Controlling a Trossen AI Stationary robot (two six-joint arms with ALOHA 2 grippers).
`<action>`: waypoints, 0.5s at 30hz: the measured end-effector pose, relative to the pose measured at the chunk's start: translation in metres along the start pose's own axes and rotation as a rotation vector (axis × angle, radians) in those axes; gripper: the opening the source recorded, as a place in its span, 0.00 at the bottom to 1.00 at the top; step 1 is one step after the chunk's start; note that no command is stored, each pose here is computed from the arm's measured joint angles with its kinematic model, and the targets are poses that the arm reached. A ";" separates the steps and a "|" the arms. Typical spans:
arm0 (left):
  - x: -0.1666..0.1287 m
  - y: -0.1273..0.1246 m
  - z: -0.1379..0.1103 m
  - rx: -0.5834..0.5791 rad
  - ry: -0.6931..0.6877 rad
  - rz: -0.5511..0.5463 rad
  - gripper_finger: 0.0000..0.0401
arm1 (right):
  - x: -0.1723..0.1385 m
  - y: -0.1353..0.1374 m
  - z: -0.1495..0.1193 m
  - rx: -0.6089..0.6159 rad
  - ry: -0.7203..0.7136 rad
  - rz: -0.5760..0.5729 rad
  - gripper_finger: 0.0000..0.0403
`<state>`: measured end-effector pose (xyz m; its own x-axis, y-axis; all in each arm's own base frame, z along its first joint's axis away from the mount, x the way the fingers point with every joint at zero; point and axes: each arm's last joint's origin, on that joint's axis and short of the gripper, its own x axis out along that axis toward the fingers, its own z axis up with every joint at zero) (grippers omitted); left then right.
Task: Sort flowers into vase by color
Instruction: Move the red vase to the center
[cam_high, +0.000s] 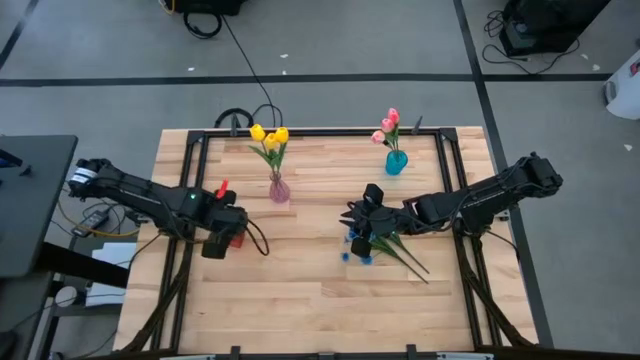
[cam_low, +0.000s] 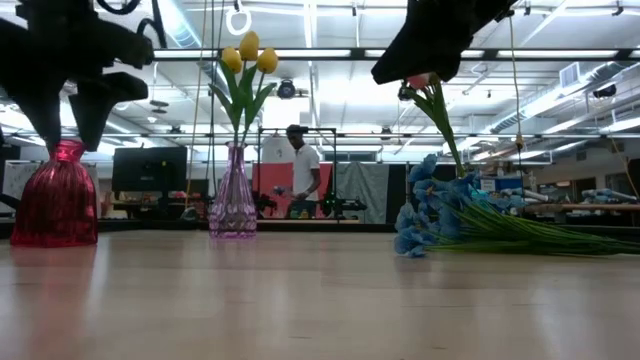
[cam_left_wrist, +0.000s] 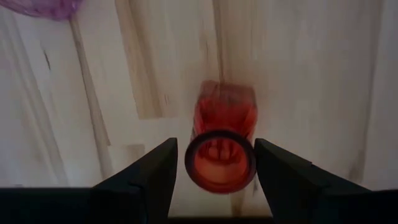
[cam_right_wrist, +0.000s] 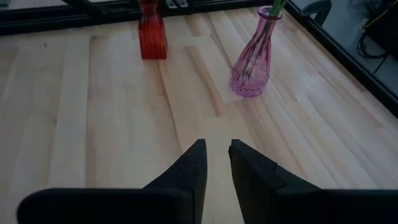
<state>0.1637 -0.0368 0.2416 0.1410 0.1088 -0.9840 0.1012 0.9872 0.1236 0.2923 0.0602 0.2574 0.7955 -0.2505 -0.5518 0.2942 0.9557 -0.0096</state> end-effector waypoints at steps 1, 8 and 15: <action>0.001 0.000 -0.001 0.017 0.019 0.002 0.55 | 0.000 0.000 0.000 0.003 0.000 0.000 0.21; 0.007 -0.001 0.003 0.057 0.065 0.009 0.55 | 0.000 0.000 0.000 0.004 -0.003 0.002 0.21; 0.014 -0.003 0.007 0.064 0.106 0.017 0.49 | 0.000 0.000 -0.002 0.003 0.014 -0.003 0.21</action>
<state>0.1727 -0.0389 0.2281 0.0387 0.1402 -0.9894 0.1629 0.9760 0.1447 0.2914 0.0603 0.2562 0.7873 -0.2512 -0.5631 0.2980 0.9545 -0.0091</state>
